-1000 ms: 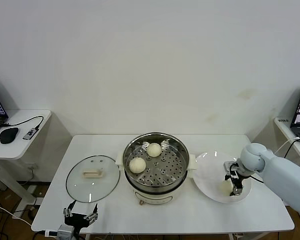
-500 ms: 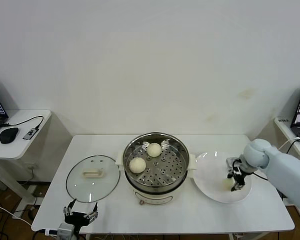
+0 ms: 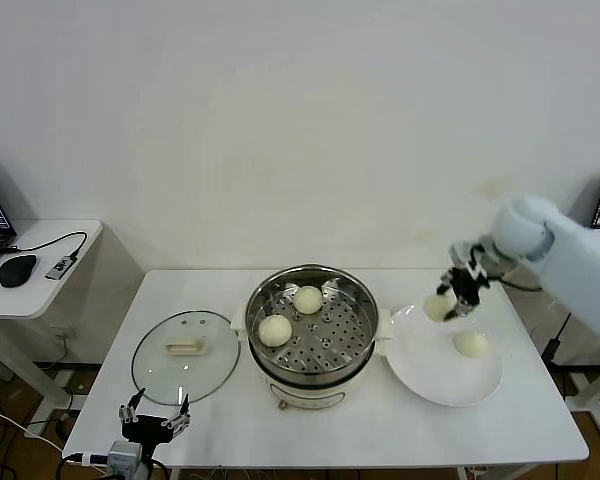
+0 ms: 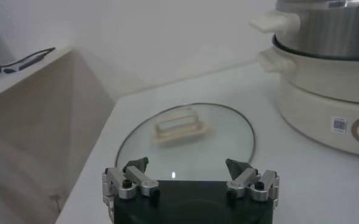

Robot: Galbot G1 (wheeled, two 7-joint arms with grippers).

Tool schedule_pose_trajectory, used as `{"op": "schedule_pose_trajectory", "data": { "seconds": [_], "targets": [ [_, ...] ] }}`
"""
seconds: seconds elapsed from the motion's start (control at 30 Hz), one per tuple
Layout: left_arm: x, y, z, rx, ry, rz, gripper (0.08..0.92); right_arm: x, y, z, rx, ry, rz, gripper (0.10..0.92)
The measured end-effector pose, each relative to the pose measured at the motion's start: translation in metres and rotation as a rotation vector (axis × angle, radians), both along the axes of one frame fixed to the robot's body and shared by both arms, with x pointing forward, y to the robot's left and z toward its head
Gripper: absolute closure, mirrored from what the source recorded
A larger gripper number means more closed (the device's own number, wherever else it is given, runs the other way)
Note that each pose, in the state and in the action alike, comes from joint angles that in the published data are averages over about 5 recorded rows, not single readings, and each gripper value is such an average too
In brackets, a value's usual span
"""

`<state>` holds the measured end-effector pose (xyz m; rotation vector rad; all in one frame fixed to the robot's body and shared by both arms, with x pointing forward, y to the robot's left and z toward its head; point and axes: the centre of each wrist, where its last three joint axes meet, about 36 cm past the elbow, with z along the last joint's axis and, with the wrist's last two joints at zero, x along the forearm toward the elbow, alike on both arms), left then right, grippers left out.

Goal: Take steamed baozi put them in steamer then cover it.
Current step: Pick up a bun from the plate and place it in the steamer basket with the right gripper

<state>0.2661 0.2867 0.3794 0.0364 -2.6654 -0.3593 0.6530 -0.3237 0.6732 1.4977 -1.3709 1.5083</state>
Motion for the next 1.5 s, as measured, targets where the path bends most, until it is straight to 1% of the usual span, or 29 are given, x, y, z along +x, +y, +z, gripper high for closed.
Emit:
{"op": "schedule_pose_trajectory", "data": {
  "seconds": [0.1, 0.23, 0.37, 0.5, 0.73, 1.0, 1.17, 1.5],
  "targets": [
    [0.000, 0.001, 0.004, 0.002, -0.011, 0.006, 0.177, 0.010, 0.024, 0.027, 0.020, -0.024, 0.131, 0.488],
    [-0.002, 0.001, 0.008, 0.004, -0.024, 0.014, 0.177, 0.016, 0.062, 0.052, 0.023, -0.061, 0.307, 0.488],
    [-0.004, 0.000, 0.012, 0.005, -0.032, 0.021, 0.177, 0.014, 0.104, 0.065, -0.008, -0.100, 0.469, 0.488],
    [-0.005, -0.001, 0.014, 0.001, -0.041, 0.025, 0.177, 0.004, 0.144, 0.066, -0.059, -0.133, 0.621, 0.488],
    [-0.006, -0.004, 0.019, -0.005, -0.053, 0.026, 0.177, -0.019, 0.200, 0.046, -0.150, -0.156, 0.845, 0.488],
    [-0.007, -0.005, 0.021, -0.011, -0.054, 0.026, 0.177, -0.045, 0.239, 0.010, -0.244, -0.165, 1.030, 0.488],
    [-0.008, -0.006, 0.020, -0.014, -0.050, 0.027, 0.177, -0.059, 0.258, -0.010, -0.279, -0.167, 1.113, 0.488],
    [-0.009, -0.007, 0.021, -0.016, -0.051, 0.026, 0.177, -0.083, 0.279, -0.044, -0.295, -0.143, 1.213, 0.488]
  ]
}}
